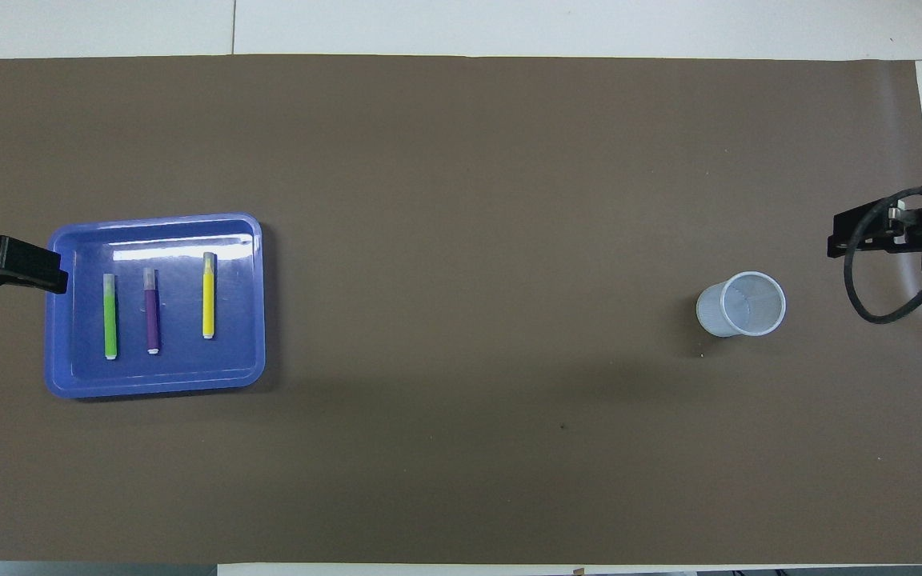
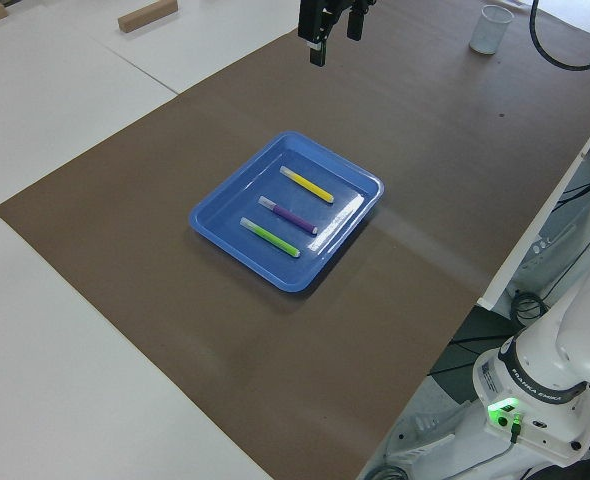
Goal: Transfer and insert pens with both arms
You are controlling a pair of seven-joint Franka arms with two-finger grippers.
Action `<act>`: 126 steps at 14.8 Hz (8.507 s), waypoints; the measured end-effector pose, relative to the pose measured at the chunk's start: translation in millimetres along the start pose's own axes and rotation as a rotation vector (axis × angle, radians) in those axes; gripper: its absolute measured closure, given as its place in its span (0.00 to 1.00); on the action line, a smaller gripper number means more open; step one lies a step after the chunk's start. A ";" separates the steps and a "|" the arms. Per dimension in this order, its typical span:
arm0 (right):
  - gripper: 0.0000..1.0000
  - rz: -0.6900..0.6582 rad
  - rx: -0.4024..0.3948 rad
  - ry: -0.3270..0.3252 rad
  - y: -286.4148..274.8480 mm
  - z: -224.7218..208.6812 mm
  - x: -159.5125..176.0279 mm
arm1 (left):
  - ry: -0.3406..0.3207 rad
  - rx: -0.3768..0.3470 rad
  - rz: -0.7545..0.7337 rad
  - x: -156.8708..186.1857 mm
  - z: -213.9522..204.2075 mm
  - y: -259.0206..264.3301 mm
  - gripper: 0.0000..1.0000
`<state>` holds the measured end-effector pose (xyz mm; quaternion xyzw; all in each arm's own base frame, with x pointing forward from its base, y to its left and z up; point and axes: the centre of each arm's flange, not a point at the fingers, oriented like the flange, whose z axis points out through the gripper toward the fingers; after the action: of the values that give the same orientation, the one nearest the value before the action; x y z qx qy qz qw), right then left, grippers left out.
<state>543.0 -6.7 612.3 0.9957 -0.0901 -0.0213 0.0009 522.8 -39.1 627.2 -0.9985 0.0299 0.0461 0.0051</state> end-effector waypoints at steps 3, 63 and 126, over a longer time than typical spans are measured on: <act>0.00 0.000 0.000 0.000 0.0 0.0 0.0 | 0.000 0.000 0.000 0.0 0.0 0.0 0.00; 0.00 0.000 0.000 0.000 0.0 0.0 0.0 | 0.023 0.006 0.047 53.5 319.8 -130.4 0.84; 0.18 -0.007 0.638 0.055 -344.4 -11.1 -97.5 | -0.712 -0.797 -1.588 -35.7 70.3 186.7 0.84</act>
<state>509.5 349.6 625.6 0.9462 -0.0888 0.0350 -0.3091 469.6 -222.5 559.1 -0.5830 -0.6772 0.3369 -0.2967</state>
